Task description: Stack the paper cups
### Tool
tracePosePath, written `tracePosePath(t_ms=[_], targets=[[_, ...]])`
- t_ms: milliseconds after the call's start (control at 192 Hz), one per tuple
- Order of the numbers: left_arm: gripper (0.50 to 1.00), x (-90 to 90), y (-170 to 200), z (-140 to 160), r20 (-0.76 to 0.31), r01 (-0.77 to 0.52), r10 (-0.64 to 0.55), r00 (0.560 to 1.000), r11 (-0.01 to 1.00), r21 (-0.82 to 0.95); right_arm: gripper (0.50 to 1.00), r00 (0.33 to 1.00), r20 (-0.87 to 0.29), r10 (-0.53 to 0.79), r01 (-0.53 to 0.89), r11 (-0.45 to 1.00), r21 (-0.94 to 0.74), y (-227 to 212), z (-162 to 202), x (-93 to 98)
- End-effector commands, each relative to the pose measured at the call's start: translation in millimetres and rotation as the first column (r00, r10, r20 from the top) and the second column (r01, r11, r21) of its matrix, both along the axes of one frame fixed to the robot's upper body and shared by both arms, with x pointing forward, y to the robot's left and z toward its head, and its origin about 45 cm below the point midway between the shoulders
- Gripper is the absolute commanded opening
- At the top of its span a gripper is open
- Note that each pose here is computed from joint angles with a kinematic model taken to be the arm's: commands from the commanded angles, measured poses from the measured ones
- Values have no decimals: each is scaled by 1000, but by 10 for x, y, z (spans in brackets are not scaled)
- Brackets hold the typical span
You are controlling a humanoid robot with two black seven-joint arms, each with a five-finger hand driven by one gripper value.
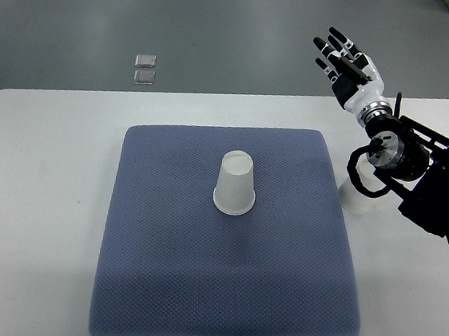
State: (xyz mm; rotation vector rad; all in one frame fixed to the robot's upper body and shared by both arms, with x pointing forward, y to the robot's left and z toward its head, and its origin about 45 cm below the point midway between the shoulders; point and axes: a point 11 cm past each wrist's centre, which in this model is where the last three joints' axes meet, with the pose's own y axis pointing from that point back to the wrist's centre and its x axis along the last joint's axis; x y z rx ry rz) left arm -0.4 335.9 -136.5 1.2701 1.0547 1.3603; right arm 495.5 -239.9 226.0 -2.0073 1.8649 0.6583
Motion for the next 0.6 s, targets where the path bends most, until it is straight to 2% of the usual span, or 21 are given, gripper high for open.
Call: tracePosePath(t_ms=[0, 593], targets=[[1000, 0, 0, 0, 0, 0, 0, 1000, 1000, 0, 915, 1000, -1, 1, -1, 1000, 0, 1, -1, 0], [1000, -4, 16, 1, -3, 2, -2, 1000, 1000, 5, 913, 1000, 3, 0, 0, 1000, 0, -5, 11, 4]])
